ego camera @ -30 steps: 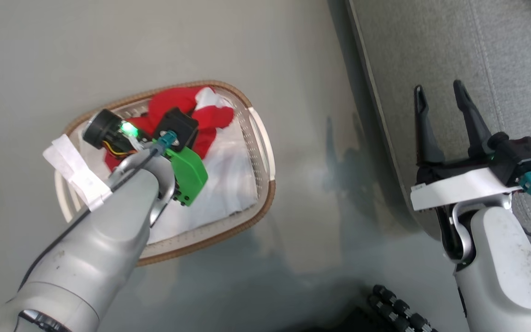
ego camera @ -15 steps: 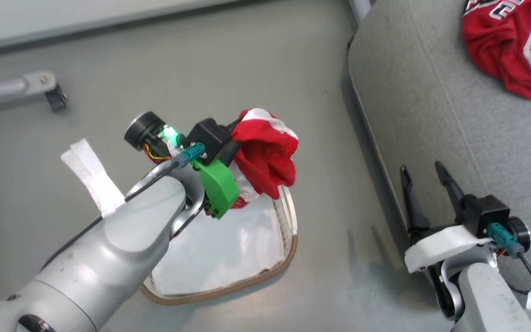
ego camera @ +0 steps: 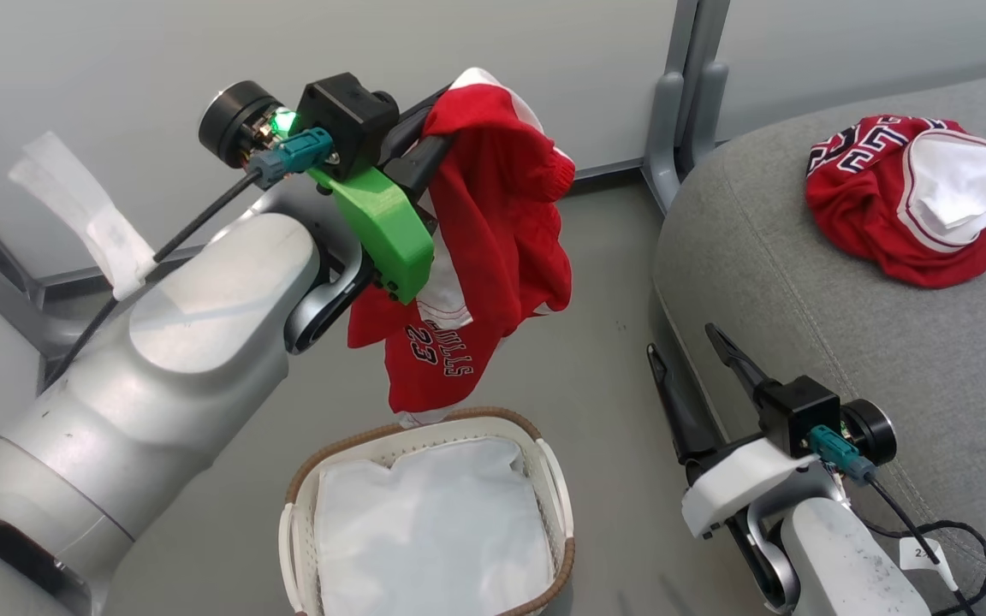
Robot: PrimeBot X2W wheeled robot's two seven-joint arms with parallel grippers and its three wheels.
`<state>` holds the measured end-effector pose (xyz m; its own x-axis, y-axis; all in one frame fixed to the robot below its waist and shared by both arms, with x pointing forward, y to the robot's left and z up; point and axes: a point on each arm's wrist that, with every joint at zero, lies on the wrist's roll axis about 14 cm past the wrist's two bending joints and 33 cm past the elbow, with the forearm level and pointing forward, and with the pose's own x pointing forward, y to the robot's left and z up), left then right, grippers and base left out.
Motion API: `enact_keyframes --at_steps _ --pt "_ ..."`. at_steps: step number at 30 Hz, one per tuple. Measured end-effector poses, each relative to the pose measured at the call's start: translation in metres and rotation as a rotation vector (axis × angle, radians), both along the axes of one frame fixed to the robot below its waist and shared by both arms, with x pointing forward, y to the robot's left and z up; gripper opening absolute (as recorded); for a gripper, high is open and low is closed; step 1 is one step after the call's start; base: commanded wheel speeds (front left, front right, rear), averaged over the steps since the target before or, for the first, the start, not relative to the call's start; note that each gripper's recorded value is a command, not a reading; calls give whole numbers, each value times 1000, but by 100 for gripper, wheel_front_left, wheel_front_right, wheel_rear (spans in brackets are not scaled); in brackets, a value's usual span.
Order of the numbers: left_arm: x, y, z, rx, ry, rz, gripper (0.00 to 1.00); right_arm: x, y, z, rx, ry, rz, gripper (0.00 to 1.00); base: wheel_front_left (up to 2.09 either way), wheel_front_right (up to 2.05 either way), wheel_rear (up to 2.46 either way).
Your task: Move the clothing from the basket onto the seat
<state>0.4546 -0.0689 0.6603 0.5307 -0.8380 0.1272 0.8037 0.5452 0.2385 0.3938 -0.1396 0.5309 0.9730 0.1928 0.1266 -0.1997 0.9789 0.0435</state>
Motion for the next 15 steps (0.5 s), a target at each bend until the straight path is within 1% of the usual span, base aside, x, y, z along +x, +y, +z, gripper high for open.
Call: enact_keyframes --at_steps 6,12,15 --pt "-12 6 39 -27 -72 2 0 1 17 28 -9 -74 55 100 0 0 0" --pt "-17 14 46 -37 -81 13 0 8 38 45 -27 -114 118 100 0 0 0" --pt "-20 17 48 -37 -87 15 0 8 54 44 -44 -110 165 100 0 0 0"
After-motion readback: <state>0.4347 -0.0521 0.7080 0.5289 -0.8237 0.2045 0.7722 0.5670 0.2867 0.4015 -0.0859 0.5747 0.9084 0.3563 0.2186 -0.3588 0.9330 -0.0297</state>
